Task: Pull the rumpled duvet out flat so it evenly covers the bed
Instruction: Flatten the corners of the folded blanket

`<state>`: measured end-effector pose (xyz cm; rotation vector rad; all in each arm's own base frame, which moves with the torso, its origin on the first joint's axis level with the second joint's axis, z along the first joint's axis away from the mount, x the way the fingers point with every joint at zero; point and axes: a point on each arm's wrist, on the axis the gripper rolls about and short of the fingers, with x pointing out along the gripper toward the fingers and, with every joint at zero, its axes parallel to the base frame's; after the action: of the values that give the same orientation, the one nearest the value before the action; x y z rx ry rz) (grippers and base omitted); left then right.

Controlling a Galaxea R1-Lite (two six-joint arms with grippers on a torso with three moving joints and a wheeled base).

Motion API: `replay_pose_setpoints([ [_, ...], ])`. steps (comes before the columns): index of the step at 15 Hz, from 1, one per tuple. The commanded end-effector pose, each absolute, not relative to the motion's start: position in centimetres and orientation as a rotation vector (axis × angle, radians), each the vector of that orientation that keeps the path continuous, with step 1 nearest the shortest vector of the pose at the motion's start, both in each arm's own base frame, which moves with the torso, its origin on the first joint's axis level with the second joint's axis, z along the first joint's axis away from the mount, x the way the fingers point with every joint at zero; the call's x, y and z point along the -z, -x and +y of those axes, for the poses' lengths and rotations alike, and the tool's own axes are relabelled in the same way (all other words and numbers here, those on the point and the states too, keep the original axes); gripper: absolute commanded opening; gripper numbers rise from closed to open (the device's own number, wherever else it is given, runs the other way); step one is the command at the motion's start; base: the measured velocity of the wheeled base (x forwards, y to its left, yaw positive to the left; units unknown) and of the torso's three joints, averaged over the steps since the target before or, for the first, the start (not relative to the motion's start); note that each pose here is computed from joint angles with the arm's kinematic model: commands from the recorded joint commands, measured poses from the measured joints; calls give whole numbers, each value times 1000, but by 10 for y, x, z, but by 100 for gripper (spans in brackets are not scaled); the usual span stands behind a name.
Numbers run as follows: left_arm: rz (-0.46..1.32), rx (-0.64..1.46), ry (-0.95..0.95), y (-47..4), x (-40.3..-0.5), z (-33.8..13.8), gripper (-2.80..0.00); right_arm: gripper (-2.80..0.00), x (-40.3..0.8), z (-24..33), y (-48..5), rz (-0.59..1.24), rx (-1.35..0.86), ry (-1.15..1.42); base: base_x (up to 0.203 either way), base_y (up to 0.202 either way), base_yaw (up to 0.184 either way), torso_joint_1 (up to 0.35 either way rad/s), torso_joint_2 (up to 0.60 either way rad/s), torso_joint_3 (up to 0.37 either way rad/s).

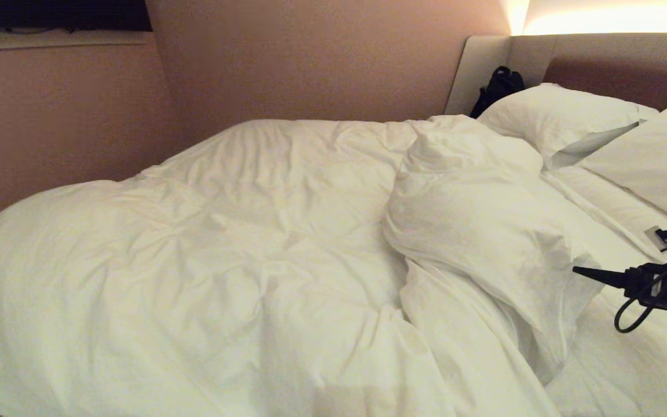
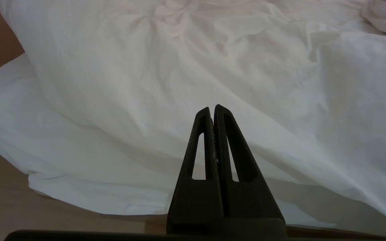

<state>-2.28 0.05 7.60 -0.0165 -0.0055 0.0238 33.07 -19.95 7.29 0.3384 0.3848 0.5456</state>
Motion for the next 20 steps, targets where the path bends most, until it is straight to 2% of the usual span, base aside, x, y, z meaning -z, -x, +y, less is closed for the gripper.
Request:
replay_pose_setpoints([
  [1, -6, -24, 17, 23, -76, 1, -280, -280, -75, -201, -330, 376, -550, -334, 0, 0, 0, 0, 0, 0],
  [10, -6, -24, 17, 23, -76, 1, -280, -280, -87, -208, -311, 355, -522, -337, 0, 0, 0, 0, 0, 0],
  [20, -6, -24, 17, 23, -76, 1, -280, -280, -172, -210, -219, 244, -306, -367, 0, 0, 0, 0, 0, 0],
])
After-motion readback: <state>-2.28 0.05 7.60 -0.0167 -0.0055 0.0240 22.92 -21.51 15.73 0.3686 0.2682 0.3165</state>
